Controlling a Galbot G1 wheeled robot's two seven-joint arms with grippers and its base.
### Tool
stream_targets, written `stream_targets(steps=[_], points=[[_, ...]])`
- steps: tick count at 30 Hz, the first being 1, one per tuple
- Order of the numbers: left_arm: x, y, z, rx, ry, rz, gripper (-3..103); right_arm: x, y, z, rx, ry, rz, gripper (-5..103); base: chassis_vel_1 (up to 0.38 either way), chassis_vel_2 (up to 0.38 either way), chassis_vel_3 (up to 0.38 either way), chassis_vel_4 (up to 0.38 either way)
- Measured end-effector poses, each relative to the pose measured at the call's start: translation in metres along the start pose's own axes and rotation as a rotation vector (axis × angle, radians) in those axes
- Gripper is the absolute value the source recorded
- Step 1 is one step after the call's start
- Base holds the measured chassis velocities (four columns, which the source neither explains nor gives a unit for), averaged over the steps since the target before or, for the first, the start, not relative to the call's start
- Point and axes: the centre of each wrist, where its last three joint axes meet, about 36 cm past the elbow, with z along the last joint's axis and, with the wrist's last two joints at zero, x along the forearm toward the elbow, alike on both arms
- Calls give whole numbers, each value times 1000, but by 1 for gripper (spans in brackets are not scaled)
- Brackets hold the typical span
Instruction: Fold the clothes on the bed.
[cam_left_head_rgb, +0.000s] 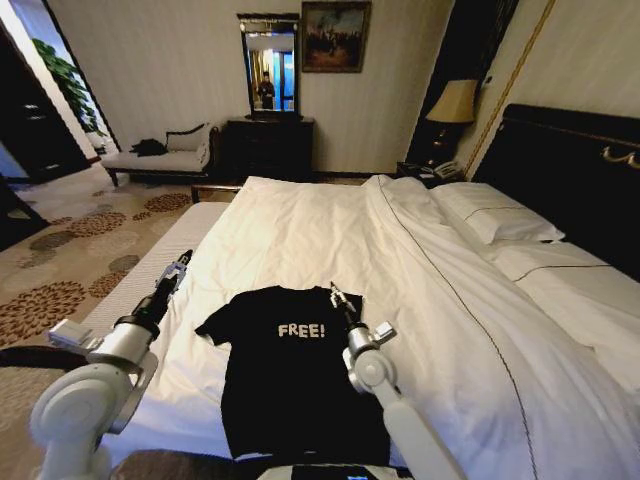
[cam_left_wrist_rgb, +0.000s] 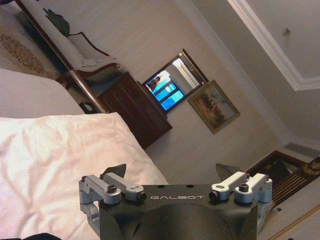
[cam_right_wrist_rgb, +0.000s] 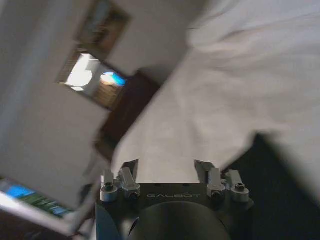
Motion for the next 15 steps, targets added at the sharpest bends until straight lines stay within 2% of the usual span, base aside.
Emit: stream_targets(steps=[1, 2, 4, 5, 6, 8, 10, 11, 15], points=[[0, 0, 0, 0, 0, 0, 100, 0, 0, 0, 0, 0, 0, 62, 0, 0, 0, 0], [0, 0, 0, -2, 0, -2, 100, 0, -3, -1, -2, 1, 23, 68, 0, 0, 0, 0], [-6, 11, 0, -54, 7, -51, 100, 6, -16, -3, 1, -6, 88, 79, 0, 0, 0, 0], [-6, 11, 0, -54, 7, -51, 100, 6, -16, -3, 1, -6, 88, 79, 0, 0, 0, 0], [-9, 19, 2, -74, 8, -79, 100, 9, -18, -4, 7, -16, 99, 79, 0, 0, 0, 0], [-18, 41, 8, -74, 26, -143, 100, 15, -19, -8, 25, -45, 105, 90, 0, 0, 0, 0], [-28, 80, 22, 13, 79, -244, 100, 24, -20, -14, 33, -78, 113, 98, 0, 0, 0, 0], [-28, 80, 22, 13, 79, -244, 100, 24, -20, -14, 33, -78, 113, 98, 0, 0, 0, 0], [-32, 136, 57, 155, 175, -378, 100, 38, -21, -20, 23, -102, 131, 100, 0, 0, 0, 0]])
